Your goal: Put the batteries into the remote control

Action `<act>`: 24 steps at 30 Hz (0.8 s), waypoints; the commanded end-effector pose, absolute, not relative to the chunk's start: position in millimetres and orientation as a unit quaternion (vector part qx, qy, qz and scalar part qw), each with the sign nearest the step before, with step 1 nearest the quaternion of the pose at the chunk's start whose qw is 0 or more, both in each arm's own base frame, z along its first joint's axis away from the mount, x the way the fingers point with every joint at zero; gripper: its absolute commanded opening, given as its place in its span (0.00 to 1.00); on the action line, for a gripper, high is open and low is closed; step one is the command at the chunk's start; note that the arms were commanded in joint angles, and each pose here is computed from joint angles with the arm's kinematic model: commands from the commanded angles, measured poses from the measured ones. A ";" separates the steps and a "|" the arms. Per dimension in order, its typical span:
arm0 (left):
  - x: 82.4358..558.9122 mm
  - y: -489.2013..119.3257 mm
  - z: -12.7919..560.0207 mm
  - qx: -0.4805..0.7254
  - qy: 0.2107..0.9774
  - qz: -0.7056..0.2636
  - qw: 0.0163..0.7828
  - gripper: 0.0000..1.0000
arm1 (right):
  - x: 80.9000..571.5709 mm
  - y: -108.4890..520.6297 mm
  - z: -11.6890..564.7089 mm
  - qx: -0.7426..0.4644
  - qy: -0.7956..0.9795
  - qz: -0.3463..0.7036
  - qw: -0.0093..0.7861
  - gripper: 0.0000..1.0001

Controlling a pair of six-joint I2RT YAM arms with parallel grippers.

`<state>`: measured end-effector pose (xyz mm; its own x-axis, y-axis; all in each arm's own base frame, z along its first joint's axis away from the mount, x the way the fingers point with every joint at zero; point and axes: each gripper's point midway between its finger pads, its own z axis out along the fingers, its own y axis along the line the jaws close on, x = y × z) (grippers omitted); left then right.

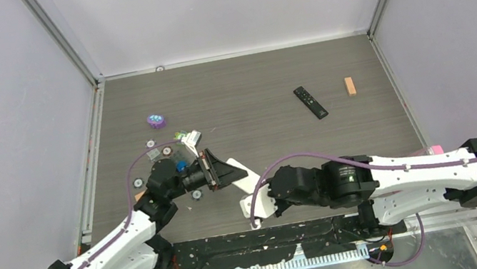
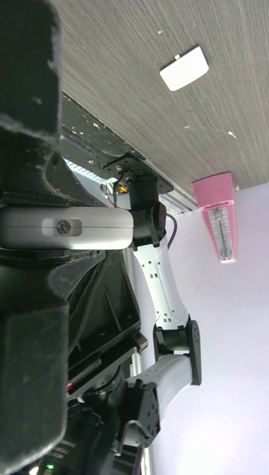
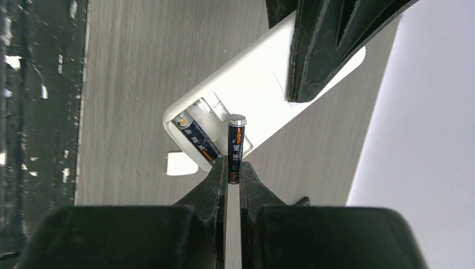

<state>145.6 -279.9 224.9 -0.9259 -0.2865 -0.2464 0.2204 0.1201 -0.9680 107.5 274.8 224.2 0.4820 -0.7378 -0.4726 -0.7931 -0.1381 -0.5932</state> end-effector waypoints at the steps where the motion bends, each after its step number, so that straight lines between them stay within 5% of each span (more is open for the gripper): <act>1: 144.5 -276.7 239.1 -0.017 0.706 -0.678 0.201 0.00 | 123.2 270.5 244.4 -0.762 0.483 -0.043 0.429 0.05; 24: 147.0 -275.6 230.3 -0.003 0.728 -0.659 0.187 0.00 | 102.0 273.7 228.1 -0.826 0.395 -0.041 0.399 0.06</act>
